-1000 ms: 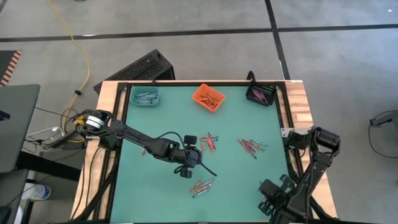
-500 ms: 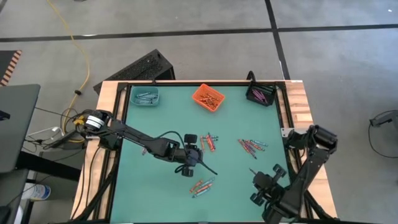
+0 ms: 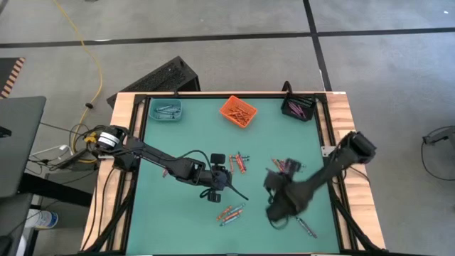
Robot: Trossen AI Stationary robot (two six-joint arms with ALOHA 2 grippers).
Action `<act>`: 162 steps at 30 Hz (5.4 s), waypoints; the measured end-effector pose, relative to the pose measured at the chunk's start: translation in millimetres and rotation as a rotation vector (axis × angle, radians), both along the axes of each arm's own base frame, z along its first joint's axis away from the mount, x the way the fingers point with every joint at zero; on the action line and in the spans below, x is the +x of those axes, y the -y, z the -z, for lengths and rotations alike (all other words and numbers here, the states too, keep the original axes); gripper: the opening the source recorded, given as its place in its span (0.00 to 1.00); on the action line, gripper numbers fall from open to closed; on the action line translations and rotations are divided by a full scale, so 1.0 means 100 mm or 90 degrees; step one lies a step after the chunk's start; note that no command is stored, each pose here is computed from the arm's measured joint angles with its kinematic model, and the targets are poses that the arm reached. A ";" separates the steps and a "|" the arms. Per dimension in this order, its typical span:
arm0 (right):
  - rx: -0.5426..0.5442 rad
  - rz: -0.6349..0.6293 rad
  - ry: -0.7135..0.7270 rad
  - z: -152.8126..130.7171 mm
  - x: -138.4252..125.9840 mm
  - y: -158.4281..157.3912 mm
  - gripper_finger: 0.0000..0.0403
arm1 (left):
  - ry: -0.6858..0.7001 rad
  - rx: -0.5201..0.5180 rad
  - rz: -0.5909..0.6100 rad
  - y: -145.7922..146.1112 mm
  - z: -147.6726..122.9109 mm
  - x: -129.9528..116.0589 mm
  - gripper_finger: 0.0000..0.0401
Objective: Sort crayons
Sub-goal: Put the violet crayon into the black bin
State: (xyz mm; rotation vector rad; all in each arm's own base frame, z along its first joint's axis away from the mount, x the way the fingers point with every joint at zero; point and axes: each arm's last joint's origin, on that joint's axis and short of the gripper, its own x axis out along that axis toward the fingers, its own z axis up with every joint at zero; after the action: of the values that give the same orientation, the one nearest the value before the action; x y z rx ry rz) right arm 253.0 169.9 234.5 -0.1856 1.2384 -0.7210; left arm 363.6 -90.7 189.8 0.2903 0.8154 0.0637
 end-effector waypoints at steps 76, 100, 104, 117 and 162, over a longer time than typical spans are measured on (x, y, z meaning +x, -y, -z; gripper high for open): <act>0.186 0.213 0.060 0.05 -1.35 3.94 0.09 | 0.000 -0.001 0.000 0.00 0.00 0.00 0.28; 0.188 0.233 0.072 0.05 -1.33 3.92 0.22 | 0.000 -0.001 0.000 0.00 0.00 0.00 0.28; 0.243 0.208 0.080 0.07 -1.24 3.82 0.22 | 0.000 -0.001 0.001 0.00 0.00 0.00 0.28; 0.543 -0.075 -0.002 0.05 -0.55 2.61 0.22 | 0.000 -0.001 0.001 0.00 0.00 0.00 0.28; 0.517 -0.196 0.051 0.29 -1.01 -0.59 0.22 | 0.000 -0.001 0.000 0.00 0.00 0.00 0.28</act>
State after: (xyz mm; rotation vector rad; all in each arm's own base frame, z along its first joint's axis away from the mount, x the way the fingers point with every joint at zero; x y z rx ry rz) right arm 152.0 229.3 205.3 0.3154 1.2979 0.0703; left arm 363.6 -90.7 189.9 0.2896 0.8159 0.0627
